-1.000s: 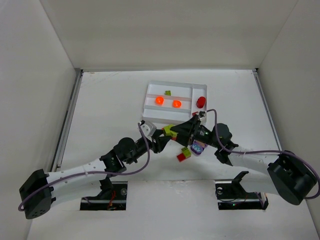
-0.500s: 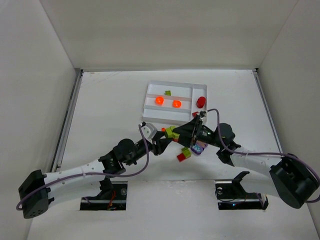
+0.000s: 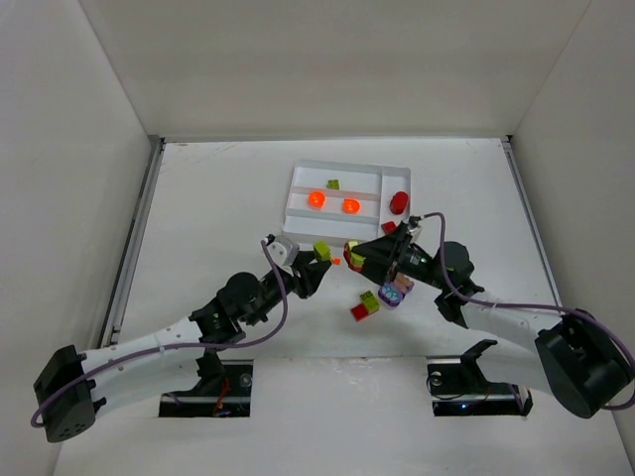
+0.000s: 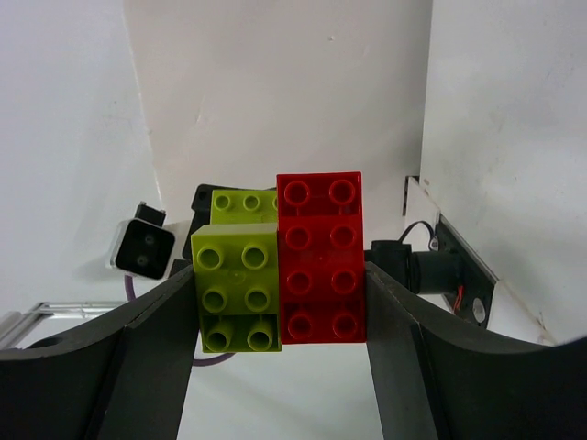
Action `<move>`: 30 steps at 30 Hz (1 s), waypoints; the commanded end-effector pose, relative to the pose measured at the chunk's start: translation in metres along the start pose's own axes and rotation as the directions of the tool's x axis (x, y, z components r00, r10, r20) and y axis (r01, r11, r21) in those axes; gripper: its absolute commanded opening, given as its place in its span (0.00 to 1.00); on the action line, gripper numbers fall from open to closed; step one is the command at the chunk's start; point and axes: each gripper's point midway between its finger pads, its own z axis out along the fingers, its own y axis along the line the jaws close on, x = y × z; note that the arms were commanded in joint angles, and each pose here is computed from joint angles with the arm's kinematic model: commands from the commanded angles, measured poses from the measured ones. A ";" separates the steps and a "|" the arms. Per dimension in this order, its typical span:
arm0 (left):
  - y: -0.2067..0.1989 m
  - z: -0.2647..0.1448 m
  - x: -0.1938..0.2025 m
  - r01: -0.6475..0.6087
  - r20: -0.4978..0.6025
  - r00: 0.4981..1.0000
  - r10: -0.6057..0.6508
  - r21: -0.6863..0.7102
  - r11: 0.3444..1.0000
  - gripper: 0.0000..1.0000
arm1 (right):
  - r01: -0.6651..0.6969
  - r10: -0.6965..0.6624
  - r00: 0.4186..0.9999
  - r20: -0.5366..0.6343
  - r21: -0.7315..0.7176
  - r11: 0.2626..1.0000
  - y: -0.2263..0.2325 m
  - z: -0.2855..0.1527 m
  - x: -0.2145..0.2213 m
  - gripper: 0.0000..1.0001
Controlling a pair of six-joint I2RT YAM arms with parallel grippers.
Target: Sort the legos into containers by color
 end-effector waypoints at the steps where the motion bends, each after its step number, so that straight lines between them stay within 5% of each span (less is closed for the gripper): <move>1: 0.009 0.007 -0.040 0.048 0.104 0.994 -0.042 -0.059 0.997 0.17 | 0.050 -0.050 0.999 0.004 -0.038 0.998 0.007 0.000 -0.002 0.52; 10: 0.075 0.069 -0.037 0.265 0.045 0.963 -0.265 -0.313 0.912 0.19 | 0.137 -0.146 0.985 0.091 0.101 0.985 -0.036 0.005 -0.030 0.52; 18: 0.140 0.154 -0.025 0.468 -0.008 0.858 -0.514 -0.398 0.789 0.19 | 0.257 -0.307 0.936 0.170 0.263 0.930 -0.067 -0.001 -0.067 0.52; 30: 0.246 0.239 0.025 0.461 -0.049 0.793 -0.608 -0.604 0.650 0.22 | 0.372 -0.451 0.867 0.209 0.330 0.868 -0.061 -0.017 -0.088 0.52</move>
